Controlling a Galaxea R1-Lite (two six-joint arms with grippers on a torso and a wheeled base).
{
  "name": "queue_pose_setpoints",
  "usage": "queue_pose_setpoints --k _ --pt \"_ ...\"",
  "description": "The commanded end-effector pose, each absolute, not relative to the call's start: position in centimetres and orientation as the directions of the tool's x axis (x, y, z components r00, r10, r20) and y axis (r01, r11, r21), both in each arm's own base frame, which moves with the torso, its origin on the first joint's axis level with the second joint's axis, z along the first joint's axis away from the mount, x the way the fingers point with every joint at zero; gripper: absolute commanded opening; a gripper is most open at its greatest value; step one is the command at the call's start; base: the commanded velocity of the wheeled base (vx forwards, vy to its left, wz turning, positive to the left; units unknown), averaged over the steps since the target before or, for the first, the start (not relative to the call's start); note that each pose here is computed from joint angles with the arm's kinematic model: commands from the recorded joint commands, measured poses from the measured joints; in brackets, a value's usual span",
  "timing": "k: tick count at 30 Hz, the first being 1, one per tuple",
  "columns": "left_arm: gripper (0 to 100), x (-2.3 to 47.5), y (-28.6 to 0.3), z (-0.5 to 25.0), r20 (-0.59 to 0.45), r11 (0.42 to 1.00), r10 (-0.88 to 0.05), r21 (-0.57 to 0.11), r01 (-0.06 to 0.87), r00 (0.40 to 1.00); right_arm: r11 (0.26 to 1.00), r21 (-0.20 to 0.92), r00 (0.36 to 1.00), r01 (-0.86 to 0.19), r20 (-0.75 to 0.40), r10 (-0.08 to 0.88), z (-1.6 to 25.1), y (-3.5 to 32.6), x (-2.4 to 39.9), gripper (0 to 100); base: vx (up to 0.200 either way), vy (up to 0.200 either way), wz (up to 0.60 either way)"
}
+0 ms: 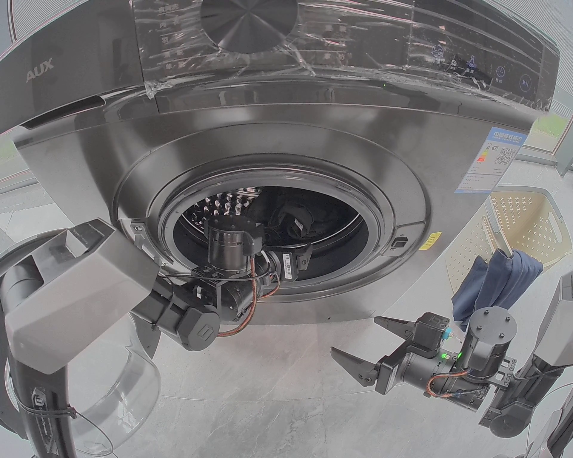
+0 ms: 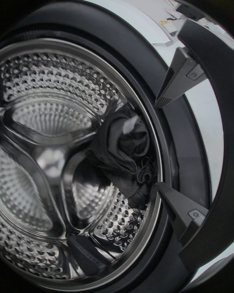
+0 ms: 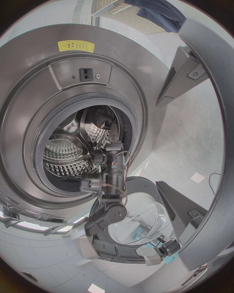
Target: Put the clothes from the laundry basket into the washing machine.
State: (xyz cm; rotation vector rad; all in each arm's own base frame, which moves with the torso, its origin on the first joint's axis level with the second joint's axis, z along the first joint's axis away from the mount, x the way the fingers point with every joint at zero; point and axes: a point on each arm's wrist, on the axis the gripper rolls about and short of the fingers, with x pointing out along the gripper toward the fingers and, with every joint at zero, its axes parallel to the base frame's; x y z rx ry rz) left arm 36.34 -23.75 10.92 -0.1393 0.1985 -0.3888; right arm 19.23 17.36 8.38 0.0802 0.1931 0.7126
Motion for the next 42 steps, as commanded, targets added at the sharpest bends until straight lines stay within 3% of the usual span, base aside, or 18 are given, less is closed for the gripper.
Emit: queue_pose_setpoints --k 1,5,12,13,20,24,27,34,35,42 --pt "100 34.6 -24.6 13.4 -0.1 0.89 -0.438 -0.183 0.417 0.893 0.752 0.139 0.737 -0.645 -0.148 0.66 8.4 17.4 19.1 100 0.0 0.0 0.0" --pt "100 35.8 -25.6 14.2 -0.033 0.877 -0.452 -0.197 0.438 0.891 0.751 0.139 0.737 -0.645 -0.147 0.66 8.4 17.4 19.2 100 0.0 0.0 0.0" --pt "100 40.2 -26.4 10.7 -0.026 0.893 -0.416 -0.197 0.404 0.909 0.752 0.139 0.737 -0.645 -0.148 0.66 8.4 17.4 19.2 100 0.0 0.0 0.0" --pt "0 41.0 -26.5 10.4 -0.015 0.895 -0.409 -0.199 0.399 0.912 0.752 0.141 0.737 -0.644 -0.148 0.66 8.4 17.4 19.2 100 0.0 0.0 0.0" --pt "0 43.8 -27.1 9.3 0.011 0.9 -0.39 -0.206 0.383 0.921 0.751 0.141 0.737 -0.645 -0.147 0.66 8.4 17.5 19.2 100 0.0 0.0 0.0" --pt "0 47.2 -26.8 10.5 0.121 0.916 -0.311 -0.227 0.332 0.943 0.751 0.141 0.737 -0.645 -0.147 0.66 8.4 17.5 19.2 100 0.0 0.0 0.0" --pt "0 48.5 -25.8 11.4 0.138 0.929 -0.261 -0.232 0.287 0.956 0.751 0.141 0.737 -0.645 -0.145 0.66 8.4 17.5 19.2 100 0.0 0.0 0.0" --pt "0 48.5 -25.4 12.1 0.148 0.93 -0.249 -0.238 0.279 0.957 0.751 0.141 0.737 -0.645 -0.145 0.66 8.4 17.5 19.2 100 0.0 0.0 0.0" --pt "100 48.4 -25.5 12.5 0.154 0.929 -0.251 -0.239 0.282 0.956 0.751 0.141 0.737 -0.645 -0.144 0.66 8.4 17.5 19.3 100 0.0 0.0 0.0" --pt "100 45.8 -26.2 14.4 0.141 0.923 -0.273 -0.241 0.301 0.952 0.757 0.139 0.742 -0.639 -0.148 0.654 8.4 17.3 19.3 100 0.0 0.0 0.0"
